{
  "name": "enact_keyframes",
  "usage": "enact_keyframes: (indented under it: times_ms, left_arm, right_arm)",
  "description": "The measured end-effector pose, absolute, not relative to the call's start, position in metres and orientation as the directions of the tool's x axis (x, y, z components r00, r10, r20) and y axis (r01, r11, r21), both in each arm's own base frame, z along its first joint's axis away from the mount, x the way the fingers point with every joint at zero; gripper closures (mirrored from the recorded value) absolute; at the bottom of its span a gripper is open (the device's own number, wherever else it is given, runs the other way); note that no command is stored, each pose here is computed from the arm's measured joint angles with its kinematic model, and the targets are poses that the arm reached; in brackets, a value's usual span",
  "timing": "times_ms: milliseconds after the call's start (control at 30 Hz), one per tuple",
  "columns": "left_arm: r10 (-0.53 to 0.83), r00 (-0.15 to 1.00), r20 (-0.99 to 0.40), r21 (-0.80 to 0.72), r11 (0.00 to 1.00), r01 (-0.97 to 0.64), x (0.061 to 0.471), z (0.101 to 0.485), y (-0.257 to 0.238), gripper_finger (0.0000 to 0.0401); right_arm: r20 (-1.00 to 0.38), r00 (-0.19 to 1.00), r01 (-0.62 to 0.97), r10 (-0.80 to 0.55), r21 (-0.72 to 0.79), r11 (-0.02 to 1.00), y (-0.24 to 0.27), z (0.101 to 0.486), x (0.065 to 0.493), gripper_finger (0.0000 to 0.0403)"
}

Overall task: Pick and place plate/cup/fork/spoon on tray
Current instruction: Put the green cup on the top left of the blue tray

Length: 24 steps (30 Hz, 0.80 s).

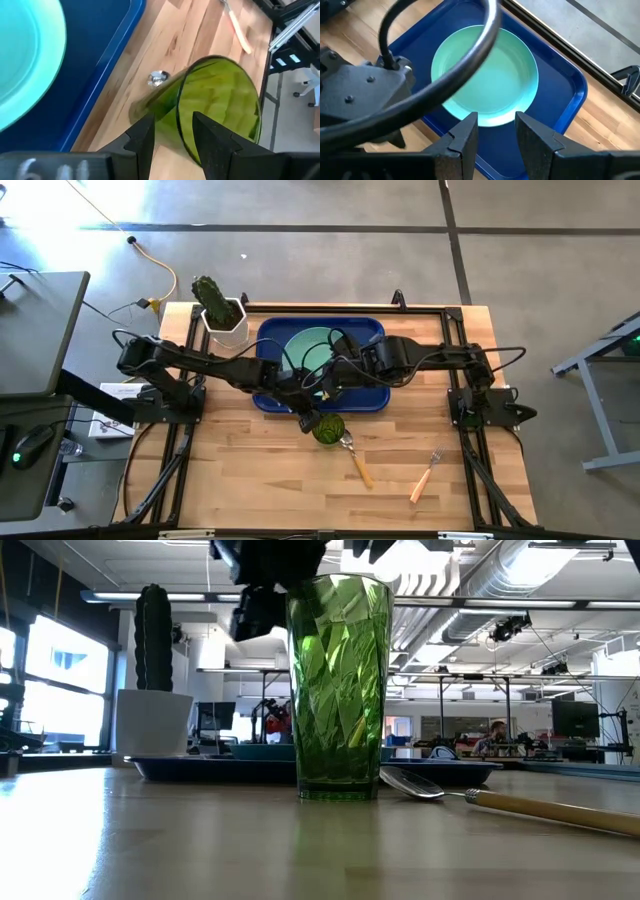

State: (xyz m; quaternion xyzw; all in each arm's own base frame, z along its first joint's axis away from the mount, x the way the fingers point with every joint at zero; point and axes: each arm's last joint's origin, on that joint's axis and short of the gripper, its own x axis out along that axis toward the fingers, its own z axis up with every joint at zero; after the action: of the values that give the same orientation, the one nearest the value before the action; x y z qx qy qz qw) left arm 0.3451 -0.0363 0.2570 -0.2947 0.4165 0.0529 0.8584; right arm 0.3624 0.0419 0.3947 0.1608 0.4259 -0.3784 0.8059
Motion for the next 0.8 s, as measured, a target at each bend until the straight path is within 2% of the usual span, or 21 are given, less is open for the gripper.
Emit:
enact_keyframes:
  times_ms: [367, 800]
  left_arm:
    - [-0.096, 0.623, -0.776, -0.372, 0.868, -0.329, 0.347, 0.247, -0.044, 0.0288]
    - [-0.09, 0.609, -0.788, -0.299, 0.921, -0.251, 0.346, 0.246, -0.046, 0.0388]
  right_arm:
    - [-0.808, 0.351, 0.747, -0.473, -0.063, 0.662, 0.042, 0.395, 0.362, 0.0281]
    - [-0.808, 0.351, 0.747, -0.473, -0.063, 0.662, 0.042, 0.395, 0.362, 0.0281]
